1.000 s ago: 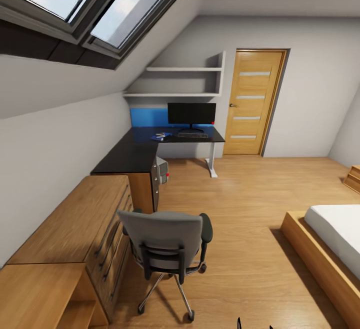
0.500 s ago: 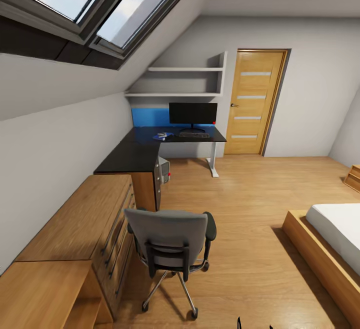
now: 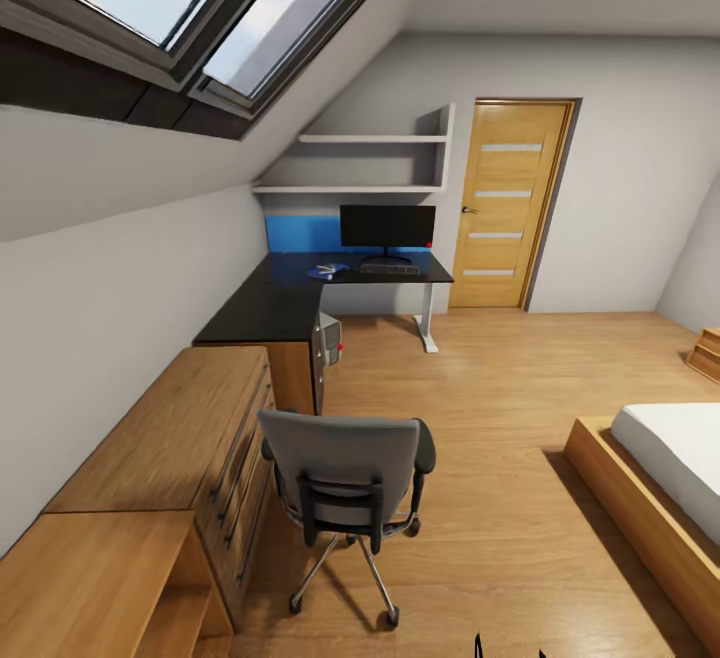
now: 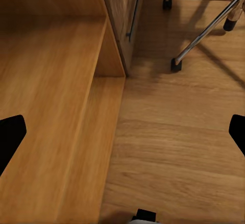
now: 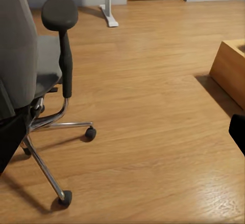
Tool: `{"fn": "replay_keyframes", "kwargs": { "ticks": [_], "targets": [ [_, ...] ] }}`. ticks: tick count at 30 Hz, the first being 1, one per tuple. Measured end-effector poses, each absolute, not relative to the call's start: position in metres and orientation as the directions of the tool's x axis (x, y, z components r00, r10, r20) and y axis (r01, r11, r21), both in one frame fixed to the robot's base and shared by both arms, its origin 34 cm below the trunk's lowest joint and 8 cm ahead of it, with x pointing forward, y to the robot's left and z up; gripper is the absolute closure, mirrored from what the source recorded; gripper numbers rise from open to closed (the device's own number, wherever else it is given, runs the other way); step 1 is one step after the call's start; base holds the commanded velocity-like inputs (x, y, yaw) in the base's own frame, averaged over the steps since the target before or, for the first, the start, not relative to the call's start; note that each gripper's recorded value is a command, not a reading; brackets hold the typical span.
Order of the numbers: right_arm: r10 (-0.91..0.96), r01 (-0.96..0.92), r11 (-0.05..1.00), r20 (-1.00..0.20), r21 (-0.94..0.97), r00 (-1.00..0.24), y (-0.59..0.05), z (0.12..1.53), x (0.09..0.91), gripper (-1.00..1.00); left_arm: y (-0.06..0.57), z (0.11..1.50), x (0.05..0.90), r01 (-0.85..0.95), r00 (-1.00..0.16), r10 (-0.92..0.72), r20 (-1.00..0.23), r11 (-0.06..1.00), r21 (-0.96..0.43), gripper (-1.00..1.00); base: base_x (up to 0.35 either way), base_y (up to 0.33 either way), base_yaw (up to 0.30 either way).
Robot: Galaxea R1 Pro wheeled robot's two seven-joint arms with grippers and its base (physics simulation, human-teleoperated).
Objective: In the bedroom, organize the workspace by keeping the computer under the desk, ensuring the monitor is on the desk, placing the keyboard on the desk next to the monitor, placing the mouse on the desk next to the keyboard, moving the folder from the swivel chair onto the desk next to the mouse, stacking the notebook on top of the folder with the pen on top of the notebook, and positioning the swivel chair next to the desk.
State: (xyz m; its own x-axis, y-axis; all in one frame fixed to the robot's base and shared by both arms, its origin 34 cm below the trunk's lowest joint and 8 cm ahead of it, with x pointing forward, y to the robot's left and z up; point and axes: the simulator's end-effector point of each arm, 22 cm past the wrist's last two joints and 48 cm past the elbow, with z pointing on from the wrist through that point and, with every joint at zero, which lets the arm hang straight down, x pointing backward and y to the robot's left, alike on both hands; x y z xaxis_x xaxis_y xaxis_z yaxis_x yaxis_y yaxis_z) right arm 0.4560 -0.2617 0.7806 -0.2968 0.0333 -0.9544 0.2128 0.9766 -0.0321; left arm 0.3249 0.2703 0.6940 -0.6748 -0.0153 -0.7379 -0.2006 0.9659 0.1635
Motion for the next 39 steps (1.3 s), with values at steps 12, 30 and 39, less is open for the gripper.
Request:
{"fn": "replay_keyframes", "kwargs": {
  "ticks": [12,30,39],
  "targets": [
    [0.032,0.211,0.977,-0.949,-0.036,-0.313,-0.262,0.777,0.455,-1.00,0.270,0.694,0.325,-0.201,-0.675,-0.016,-0.738,0.966,0.163,-1.00,-0.002,0.110,0.000],
    [0.030,0.207,0.977,-0.932,-0.049,-0.360,-0.261,0.767,0.452,-1.00,0.270,0.694,0.325,-0.201,-0.674,-0.015,-0.739,0.966,0.163,-1.00,0.000,0.008,0.000],
    [0.028,0.208,0.977,-0.934,-0.050,-0.357,-0.263,0.768,0.452,-1.00,0.269,0.696,0.327,-0.199,-0.666,-0.015,-0.746,0.967,0.158,-1.00,0.000,0.000,0.000]
  ]
}}
